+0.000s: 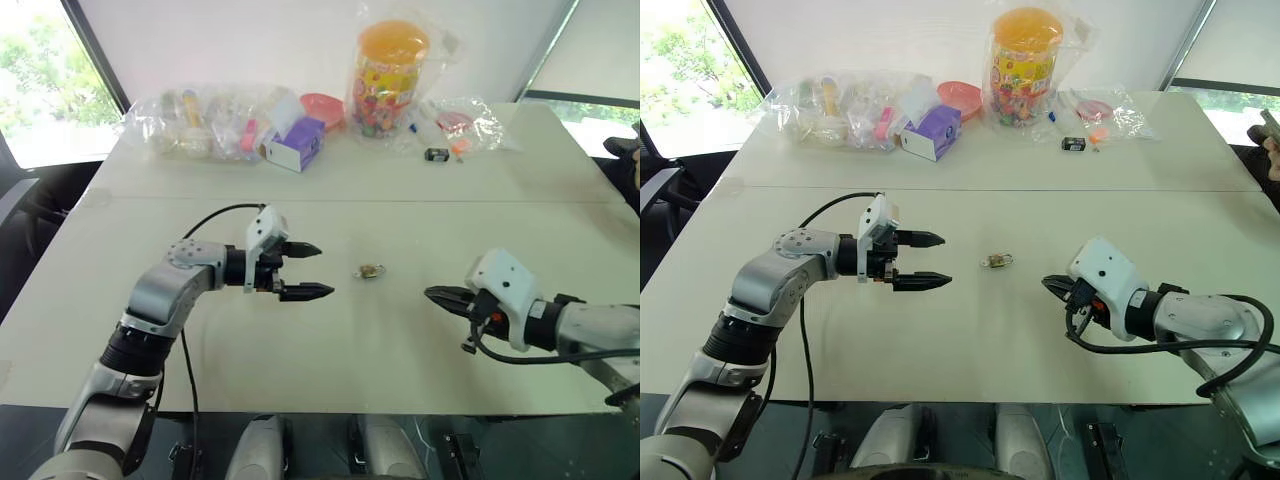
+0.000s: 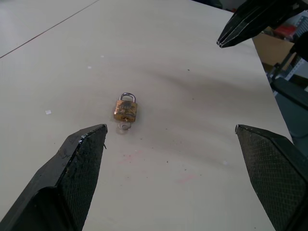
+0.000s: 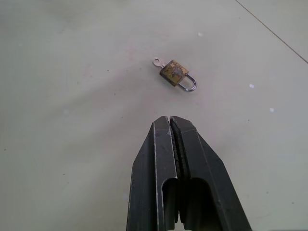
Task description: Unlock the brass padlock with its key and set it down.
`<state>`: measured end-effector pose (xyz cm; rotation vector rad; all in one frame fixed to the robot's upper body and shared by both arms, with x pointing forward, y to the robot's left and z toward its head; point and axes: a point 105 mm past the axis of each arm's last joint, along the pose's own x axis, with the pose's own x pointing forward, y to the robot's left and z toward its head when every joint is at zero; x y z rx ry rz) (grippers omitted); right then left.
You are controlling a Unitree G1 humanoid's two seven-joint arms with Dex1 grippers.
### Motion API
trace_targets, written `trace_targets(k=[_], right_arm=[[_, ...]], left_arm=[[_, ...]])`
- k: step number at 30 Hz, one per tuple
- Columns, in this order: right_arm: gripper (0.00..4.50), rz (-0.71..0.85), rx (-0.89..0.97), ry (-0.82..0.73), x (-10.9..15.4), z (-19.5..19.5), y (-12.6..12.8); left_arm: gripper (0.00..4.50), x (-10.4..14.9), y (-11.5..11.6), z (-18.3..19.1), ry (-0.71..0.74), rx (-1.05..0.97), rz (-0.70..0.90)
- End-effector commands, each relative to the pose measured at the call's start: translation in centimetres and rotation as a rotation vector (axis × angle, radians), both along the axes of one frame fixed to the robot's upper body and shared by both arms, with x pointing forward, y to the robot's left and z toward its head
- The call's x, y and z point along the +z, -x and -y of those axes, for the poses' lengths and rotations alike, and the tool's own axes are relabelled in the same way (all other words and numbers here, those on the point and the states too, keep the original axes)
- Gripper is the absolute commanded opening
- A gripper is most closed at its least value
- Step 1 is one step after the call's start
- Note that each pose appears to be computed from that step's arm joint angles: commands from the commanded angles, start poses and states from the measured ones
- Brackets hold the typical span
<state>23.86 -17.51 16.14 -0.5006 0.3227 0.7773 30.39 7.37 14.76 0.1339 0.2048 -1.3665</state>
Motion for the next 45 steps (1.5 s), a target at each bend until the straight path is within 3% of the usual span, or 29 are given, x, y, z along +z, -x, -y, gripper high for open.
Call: trace_targets(k=[1,27,34,37,43,45], right_arm=[[0.0,0.037,0.028,0.007,0.8,-0.5,0.0],[0.0,0.076,0.066,0.049,1.0,-0.7,-1.3],[0.0,0.075,0.137,0.063,0.7,-1.3,-3.5],[1.28,0.077,0.177,0.121,-0.1,-1.5,-5.2],[4.46,0.023,0.295,0.146,-2.2,-3.2,-7.9],[4.46,0.009,0.324,0.153,-3.0,-3.5,-8.5]], left_arm=[[4.45,1.4,0.1,0.1,0.013,-0.022,0.047],[4.45,1.8,0.3,0.5,0.013,-0.027,0.068],[4.45,1.3,0.4,0.5,-0.006,-0.033,0.087],[4.5,1.3,0.3,0.6,-0.01,-0.038,0.097],[4.5,1.4,0.3,0.5,-0.017,-0.033,0.117],[4.5,1.3,0.5,0.4,-0.019,-0.033,0.121]])
